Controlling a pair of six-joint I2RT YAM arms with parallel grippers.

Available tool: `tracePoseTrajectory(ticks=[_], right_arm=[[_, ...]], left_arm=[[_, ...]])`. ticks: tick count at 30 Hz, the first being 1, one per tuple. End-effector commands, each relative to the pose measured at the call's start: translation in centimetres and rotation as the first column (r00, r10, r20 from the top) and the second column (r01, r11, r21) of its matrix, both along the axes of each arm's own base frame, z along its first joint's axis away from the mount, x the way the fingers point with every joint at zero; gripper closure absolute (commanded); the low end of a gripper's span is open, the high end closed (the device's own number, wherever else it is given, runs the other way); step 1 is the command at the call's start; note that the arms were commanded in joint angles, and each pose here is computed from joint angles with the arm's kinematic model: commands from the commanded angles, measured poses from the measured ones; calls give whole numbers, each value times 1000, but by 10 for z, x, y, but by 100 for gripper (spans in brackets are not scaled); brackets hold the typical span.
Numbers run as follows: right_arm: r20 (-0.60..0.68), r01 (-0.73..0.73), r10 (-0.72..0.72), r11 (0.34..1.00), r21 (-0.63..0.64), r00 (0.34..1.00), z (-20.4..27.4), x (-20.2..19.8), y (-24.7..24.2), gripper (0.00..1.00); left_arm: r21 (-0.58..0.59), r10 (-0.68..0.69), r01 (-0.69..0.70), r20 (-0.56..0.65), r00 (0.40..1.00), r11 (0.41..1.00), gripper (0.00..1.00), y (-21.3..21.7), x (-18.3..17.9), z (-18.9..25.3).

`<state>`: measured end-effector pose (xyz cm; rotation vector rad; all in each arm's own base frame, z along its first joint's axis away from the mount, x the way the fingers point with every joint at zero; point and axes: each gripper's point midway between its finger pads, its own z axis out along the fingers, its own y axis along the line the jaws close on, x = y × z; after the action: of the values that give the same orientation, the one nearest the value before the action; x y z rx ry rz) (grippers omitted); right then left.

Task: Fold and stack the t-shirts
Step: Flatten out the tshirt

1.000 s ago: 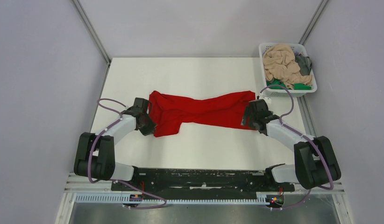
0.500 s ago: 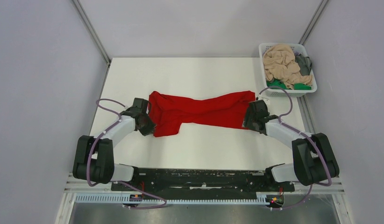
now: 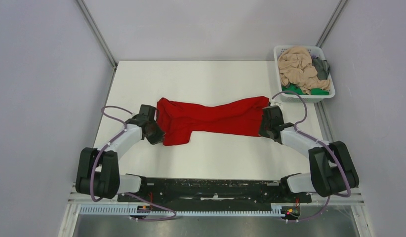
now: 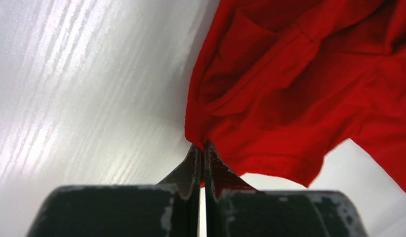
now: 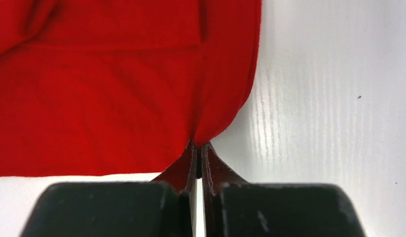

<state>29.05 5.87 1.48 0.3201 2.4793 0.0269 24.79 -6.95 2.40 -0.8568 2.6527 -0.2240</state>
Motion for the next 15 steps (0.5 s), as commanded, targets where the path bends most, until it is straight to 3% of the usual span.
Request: tracePoseTrajectory(ticks=[1,8,15], right_arm=[[197,-74,60,995,64,979,48,32,19,100],[494,-73,30,995,68,869,154,66,17,100],[728,21,-58,998,60,683,265,70,-9,100]], left_arm=[[-117,-56,70,119,991,991,98,-23,11,40],[-193,-86,164,361,929,967,98,-40,28,128],[-166,-49,193,621,783,967,98,-38,52,236]])
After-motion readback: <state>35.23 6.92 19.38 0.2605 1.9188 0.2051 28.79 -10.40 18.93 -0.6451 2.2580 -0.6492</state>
